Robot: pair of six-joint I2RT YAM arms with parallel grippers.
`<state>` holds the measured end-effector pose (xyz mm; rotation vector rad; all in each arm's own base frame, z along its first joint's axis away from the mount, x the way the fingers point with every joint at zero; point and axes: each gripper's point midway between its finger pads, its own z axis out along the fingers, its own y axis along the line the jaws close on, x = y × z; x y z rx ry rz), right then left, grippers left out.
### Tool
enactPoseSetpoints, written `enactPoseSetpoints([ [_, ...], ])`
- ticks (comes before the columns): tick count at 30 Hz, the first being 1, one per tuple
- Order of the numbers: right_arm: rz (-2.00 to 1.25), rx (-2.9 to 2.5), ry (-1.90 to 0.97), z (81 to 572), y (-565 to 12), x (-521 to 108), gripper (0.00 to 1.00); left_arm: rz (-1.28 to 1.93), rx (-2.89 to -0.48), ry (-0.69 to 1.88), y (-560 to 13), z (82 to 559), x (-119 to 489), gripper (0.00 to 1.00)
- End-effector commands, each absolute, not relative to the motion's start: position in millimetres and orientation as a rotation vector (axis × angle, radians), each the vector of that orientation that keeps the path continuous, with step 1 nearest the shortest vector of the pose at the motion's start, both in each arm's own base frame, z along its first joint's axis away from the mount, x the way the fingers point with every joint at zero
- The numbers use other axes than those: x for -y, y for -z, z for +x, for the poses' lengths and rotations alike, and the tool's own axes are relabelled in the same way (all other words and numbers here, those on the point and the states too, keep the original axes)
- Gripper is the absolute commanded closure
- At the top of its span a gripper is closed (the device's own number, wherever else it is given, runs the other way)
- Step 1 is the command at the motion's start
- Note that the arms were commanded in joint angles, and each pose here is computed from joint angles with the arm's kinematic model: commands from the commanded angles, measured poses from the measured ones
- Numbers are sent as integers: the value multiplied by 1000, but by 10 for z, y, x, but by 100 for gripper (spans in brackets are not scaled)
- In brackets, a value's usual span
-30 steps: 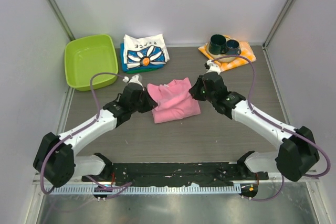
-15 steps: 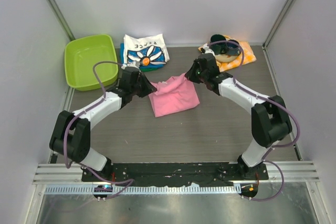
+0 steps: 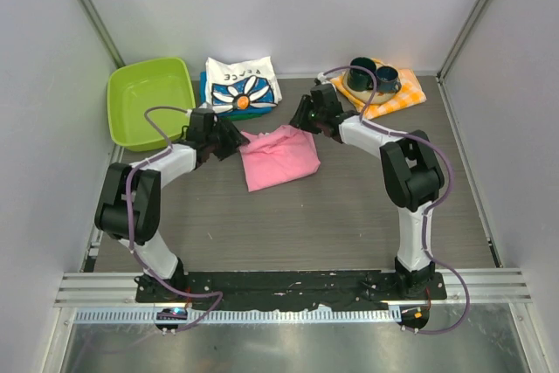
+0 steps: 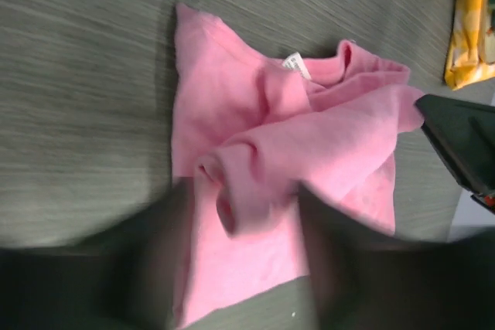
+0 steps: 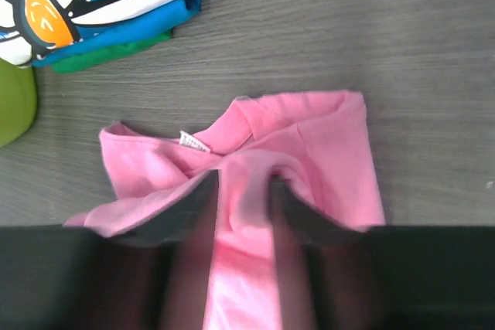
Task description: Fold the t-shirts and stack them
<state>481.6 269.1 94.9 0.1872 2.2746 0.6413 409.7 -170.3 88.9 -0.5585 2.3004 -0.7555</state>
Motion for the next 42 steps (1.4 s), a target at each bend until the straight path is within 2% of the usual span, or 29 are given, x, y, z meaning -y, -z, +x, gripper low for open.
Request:
enactPoseSetpoints([
  [1,188,-2142,-645,5198,-1288,-2749,24,-591,-2200,778,-1047,4460,1628,0],
  [2,184,-2141,-640,5210,-1280,-2757,7,-594,-2180,783,-1066,4515,1621,0],
  [3,201,-2092,-587,5299,-1352,-2685,4,-608,-2167,783,-1065,4552,1584,0],
  [5,205,-2052,-548,5317,-1457,-2597,4,-596,-2110,823,-1230,4597,1602,0],
  [6,203,-1995,-553,5284,-1733,-2551,4,-578,-2080,845,-1373,4555,1619,0],
  [11,195,-1895,-529,4946,-2143,-2358,3,-467,-2000,932,-1864,4292,1851,0],
  [18,127,-2000,-814,4579,-2099,-2764,2,-347,-1997,1081,-2003,4007,2449,0],
  [25,84,-2072,-1046,4459,-1846,-3121,2,-348,-2004,1248,-1545,4140,2725,0],
  [27,69,-2093,-1115,4464,-1710,-3232,2,-324,-1948,1299,-1580,4167,2774,0],
  [33,74,-2153,-1285,4477,-1266,-3466,2,-314,-1990,1330,-1183,4188,2846,0],
  [39,143,-2248,-1182,4498,-742,-3318,2,-375,-2077,1337,-587,4028,2819,0],
  [42,154,-2309,-1016,4464,-486,-3117,2,-384,-2133,1310,-354,3897,2765,0],
])
